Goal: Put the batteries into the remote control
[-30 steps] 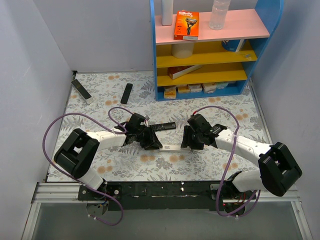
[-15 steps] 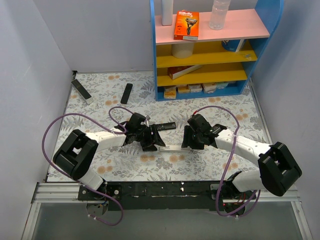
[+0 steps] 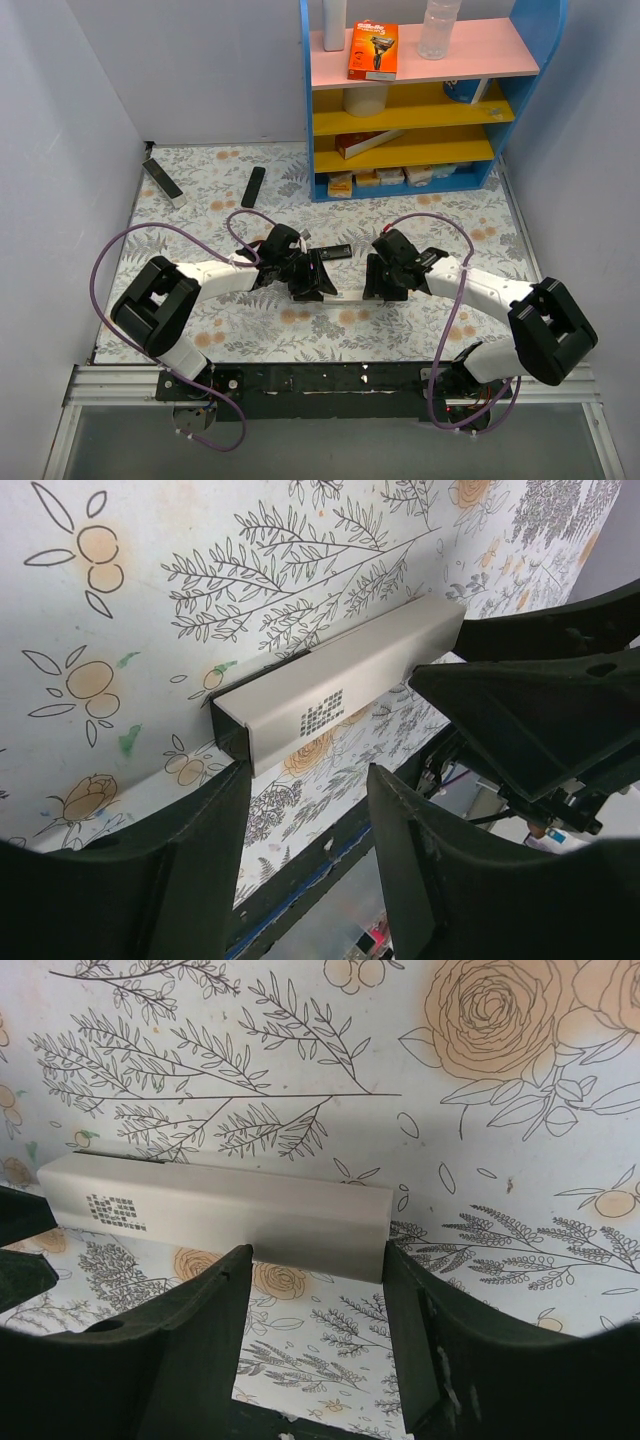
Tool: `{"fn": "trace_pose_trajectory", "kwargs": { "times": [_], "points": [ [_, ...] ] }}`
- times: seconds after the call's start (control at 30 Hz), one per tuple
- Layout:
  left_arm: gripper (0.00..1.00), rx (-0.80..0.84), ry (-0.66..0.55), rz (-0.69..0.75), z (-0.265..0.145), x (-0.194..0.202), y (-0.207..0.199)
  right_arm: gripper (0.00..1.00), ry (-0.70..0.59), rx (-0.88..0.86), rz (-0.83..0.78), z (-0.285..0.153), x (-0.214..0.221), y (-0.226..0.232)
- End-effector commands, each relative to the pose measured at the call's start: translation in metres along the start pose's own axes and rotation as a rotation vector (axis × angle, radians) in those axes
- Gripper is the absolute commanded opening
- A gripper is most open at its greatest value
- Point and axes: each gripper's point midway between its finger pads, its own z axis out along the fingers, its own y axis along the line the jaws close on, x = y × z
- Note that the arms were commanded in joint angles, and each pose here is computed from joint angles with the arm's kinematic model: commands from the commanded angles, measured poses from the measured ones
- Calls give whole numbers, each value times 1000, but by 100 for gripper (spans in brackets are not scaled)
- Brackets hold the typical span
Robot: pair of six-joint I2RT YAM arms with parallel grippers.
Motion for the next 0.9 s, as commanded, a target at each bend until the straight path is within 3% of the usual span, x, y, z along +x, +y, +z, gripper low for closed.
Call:
{"fn": "trace_pose_trajectory", "kwargs": {
  "times": [0.0,0.47,0.63,0.87],
  "points": [
    [48,41,6,38,-1,0,-19,62,9,-32,-29,-2,-4,15],
    [43,175,33,31,-6,1,-59,70,61,-21,-95,7,15,45],
    [42,277,52,42,-7,7,-87,75,-9,-51,-8,7,5,58],
    [38,331,71,26,-8,13,-98,78,-109,-101,56,7,-19,74]
  ]
}}
